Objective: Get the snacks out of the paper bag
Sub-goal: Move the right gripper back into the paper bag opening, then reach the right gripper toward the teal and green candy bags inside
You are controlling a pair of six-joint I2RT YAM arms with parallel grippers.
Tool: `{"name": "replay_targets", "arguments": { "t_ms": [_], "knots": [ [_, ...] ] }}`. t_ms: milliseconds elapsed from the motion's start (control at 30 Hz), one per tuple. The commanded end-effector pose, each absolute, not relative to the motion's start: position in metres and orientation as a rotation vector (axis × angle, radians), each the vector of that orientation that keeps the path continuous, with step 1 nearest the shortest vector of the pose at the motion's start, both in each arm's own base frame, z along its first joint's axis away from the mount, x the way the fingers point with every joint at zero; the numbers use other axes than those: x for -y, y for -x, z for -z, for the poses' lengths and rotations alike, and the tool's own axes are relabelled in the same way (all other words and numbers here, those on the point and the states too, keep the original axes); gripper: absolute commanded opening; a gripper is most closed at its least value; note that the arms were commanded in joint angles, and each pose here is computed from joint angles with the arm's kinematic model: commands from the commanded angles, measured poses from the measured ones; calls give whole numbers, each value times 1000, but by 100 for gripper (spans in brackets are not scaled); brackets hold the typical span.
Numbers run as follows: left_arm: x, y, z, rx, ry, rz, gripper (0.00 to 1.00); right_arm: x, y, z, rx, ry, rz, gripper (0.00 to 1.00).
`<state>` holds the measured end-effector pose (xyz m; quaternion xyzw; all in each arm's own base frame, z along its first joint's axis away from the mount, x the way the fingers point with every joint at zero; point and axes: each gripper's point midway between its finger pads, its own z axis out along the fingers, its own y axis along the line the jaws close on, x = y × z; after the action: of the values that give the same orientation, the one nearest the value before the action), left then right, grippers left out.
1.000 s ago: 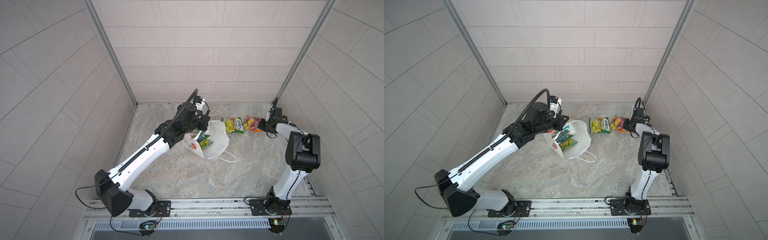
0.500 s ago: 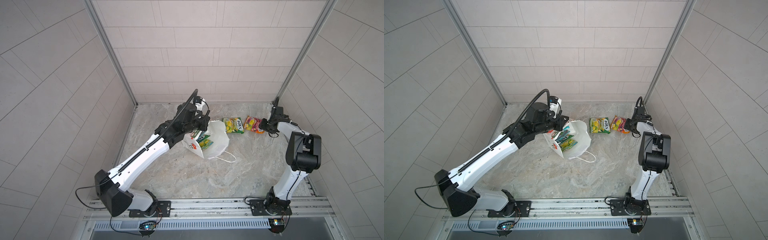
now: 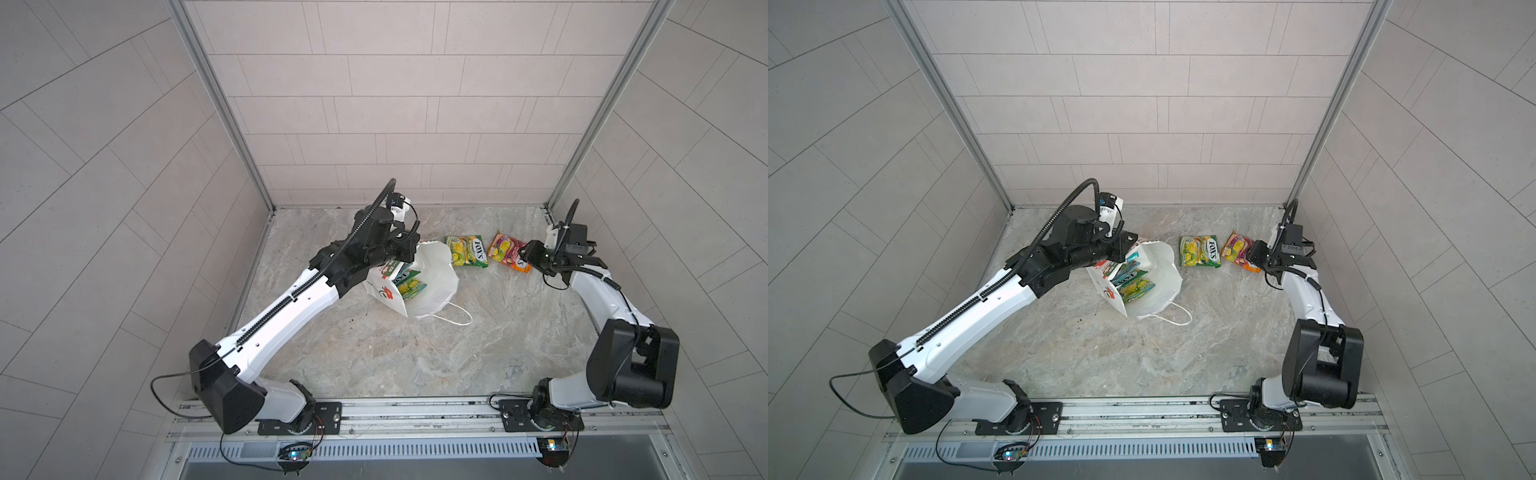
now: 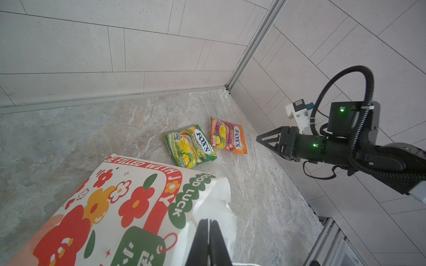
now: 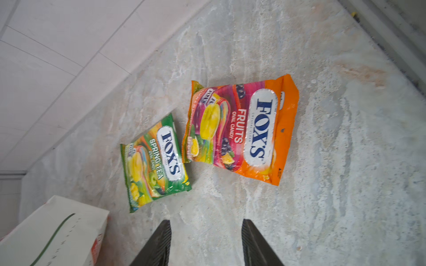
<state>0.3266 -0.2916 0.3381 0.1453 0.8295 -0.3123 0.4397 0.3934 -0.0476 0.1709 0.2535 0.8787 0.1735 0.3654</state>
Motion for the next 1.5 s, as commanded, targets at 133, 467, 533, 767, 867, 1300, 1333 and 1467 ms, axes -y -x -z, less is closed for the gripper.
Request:
{"name": "replay_targets", "arguments": {
  "t_ms": [133, 467, 533, 767, 867, 1300, 1333, 1467],
  "knots": [
    [297, -327, -348, -2027, -355, 811, 0, -17, -364, -203, -2233, -609, -796, 49],
    [299, -329, -347, -2028, -344, 822, 0, -100, -335, -248, -2176, -312, -889, 47],
    [301, -330, -348, -2028, -343, 824, 0, -119, -329, -257, -2158, -247, -920, 45],
    [301, -332, -350, -2024, -334, 827, 0, -178, -310, -278, -2115, -20, -990, 43],
    [302, -332, -351, -2023, -332, 832, 0, -198, -303, -276, -2133, 64, -1011, 42],
    [306, -335, -351, -2023, -310, 851, 0, -273, -286, -241, -2257, 290, -1037, 40],
    [306, -335, -351, -2025, -309, 851, 0, -278, -286, -238, -2264, 298, -1038, 40],
    [307, -335, -348, -2031, -311, 853, 0, -297, -288, -224, -2302, 299, -1023, 40]
  ]
}}
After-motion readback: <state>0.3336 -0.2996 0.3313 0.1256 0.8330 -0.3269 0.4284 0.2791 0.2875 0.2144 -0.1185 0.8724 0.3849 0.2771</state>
